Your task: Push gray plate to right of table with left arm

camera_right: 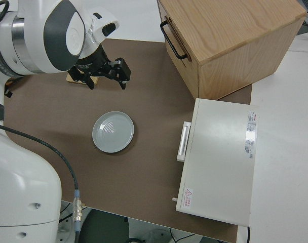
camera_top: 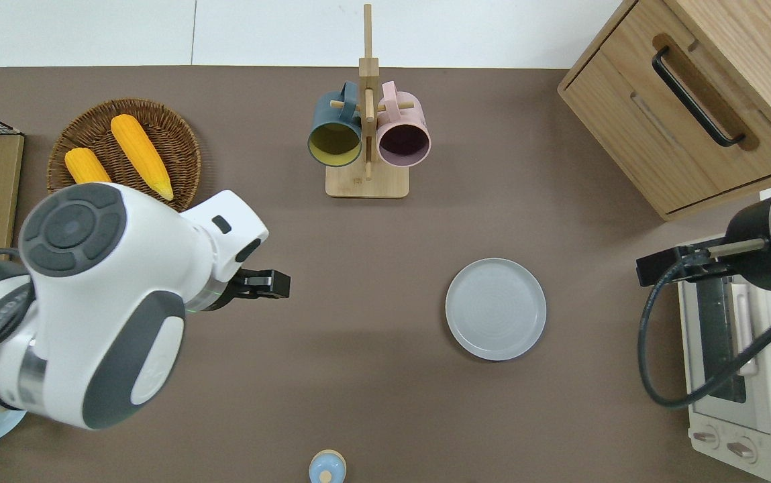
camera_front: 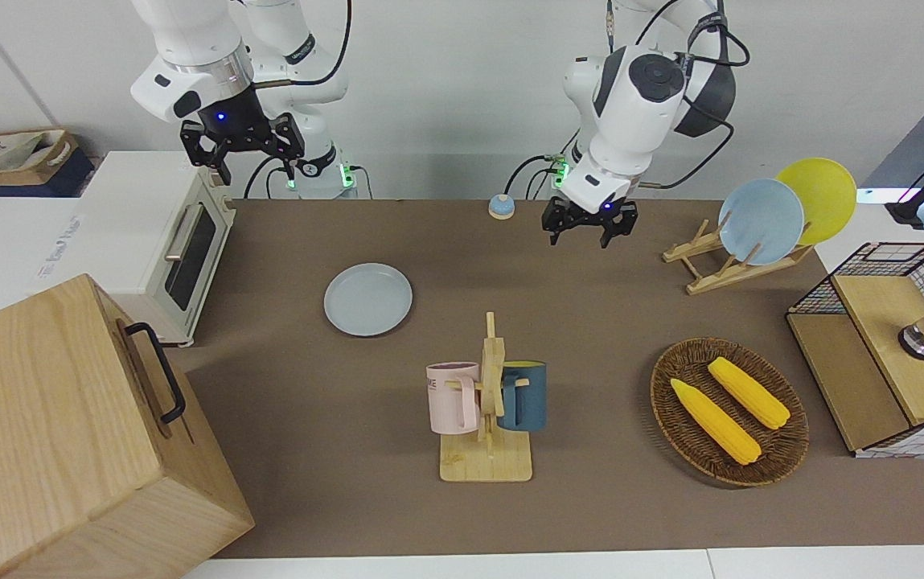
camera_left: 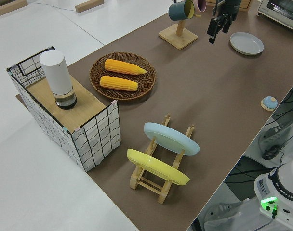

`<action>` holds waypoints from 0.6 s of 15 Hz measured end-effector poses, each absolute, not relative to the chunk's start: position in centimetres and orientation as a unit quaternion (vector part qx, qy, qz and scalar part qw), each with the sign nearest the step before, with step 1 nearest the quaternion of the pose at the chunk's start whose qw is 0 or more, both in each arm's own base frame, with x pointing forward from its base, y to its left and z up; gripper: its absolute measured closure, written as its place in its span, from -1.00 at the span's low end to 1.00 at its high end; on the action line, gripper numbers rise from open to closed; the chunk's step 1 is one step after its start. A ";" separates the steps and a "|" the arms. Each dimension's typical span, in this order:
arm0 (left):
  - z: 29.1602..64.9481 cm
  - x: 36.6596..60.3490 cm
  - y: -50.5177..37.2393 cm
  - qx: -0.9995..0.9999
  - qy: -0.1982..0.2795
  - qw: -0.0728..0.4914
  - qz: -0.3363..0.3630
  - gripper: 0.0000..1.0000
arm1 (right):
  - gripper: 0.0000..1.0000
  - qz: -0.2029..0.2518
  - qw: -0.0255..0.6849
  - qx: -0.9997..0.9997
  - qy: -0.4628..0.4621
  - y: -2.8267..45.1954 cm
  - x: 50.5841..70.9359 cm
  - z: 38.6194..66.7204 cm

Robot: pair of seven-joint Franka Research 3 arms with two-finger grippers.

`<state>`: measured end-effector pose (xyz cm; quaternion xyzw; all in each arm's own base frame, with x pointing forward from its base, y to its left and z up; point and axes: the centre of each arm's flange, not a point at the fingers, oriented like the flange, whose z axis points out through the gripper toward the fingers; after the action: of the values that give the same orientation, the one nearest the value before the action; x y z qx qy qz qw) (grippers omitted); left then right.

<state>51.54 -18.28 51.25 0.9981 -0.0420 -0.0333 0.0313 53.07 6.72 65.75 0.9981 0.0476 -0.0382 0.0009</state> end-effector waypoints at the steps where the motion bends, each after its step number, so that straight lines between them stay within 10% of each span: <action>1: 51.9 51.7 -16.8 0.998 -0.043 0.032 -0.032 -0.99 | -0.97 -0.038 0.001 0.998 0.048 6.7 53.1 65.7; 9: 58.5 52.1 -6.1 0.998 -0.044 0.040 -0.021 -0.99 | -0.97 -0.038 0.001 0.998 0.048 6.7 53.1 65.7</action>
<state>52.13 -6.07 58.52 0.9980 -0.0444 -0.0211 0.0399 53.07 6.72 65.75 0.9981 0.0476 -0.0382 0.0009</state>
